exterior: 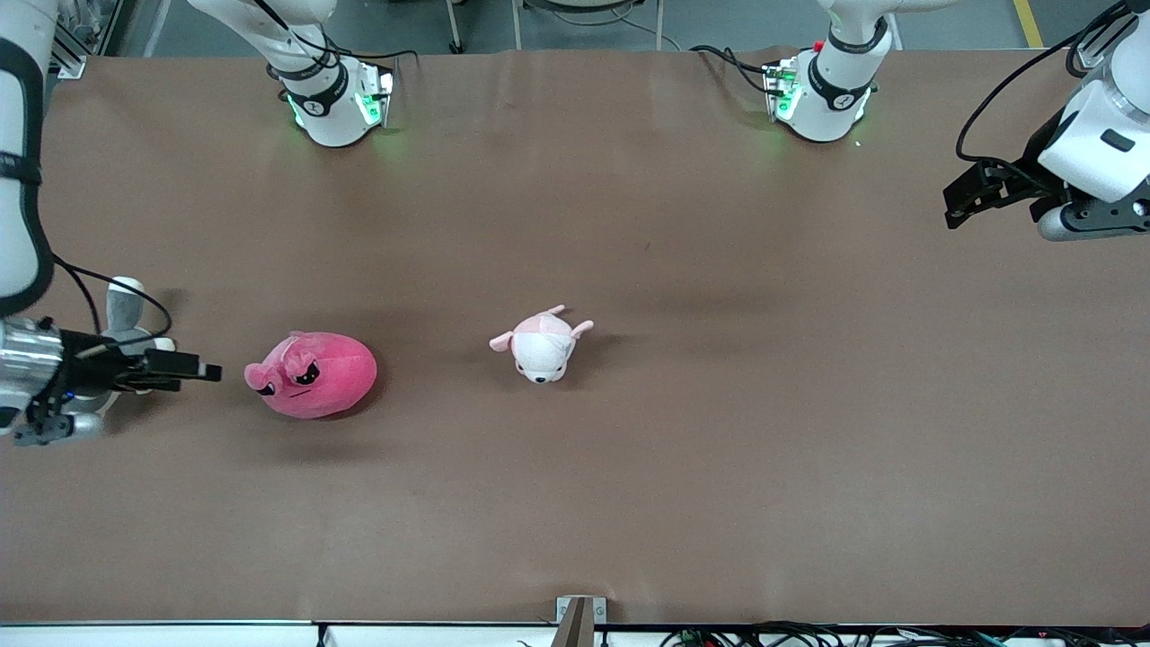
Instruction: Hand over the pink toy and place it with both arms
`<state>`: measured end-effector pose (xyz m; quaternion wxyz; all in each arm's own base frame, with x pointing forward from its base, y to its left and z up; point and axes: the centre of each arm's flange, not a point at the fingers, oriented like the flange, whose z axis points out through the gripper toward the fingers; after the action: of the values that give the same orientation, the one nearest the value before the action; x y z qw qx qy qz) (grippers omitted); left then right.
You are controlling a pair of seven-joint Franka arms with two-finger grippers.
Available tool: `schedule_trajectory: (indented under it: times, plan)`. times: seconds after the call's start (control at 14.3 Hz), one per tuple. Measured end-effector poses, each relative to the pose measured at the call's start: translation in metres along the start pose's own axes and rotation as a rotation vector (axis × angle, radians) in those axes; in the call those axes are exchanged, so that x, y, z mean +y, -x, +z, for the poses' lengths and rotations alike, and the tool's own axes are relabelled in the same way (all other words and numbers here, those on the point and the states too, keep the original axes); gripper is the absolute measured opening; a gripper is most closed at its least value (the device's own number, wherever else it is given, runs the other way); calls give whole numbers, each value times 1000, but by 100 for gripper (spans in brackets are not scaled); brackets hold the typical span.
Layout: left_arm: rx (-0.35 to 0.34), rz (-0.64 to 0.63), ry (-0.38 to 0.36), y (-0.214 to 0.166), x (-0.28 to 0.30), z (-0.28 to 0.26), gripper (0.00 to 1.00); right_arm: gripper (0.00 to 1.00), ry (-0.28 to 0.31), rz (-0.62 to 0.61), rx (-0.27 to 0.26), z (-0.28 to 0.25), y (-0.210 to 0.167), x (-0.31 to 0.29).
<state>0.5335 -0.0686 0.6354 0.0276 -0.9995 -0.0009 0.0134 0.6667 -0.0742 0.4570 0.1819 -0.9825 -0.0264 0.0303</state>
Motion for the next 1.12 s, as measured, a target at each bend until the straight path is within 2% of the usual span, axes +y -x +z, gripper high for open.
schedule_trajectory:
  times: [0.21, 0.49, 0.63, 0.84, 1.12]
  plan:
    - [-8, 32, 2, -2, -24, 4, 100, 100, 138, 51, 58, -60, 21, -39]
    - [-5, 35, 3, 0, -23, 1, 100, 100, 299, 76, 120, -134, 65, -75]
    - [-1, 32, 9, 3, -23, -3, 100, 100, 328, 77, 141, -163, 89, -85]
    - [-4, -4, 39, 5, -25, -5, 100, 100, 336, 76, 172, -185, 113, -97]
    - [-7, -18, 46, 5, -29, -5, 100, 100, 334, 80, 157, -180, 131, -98]
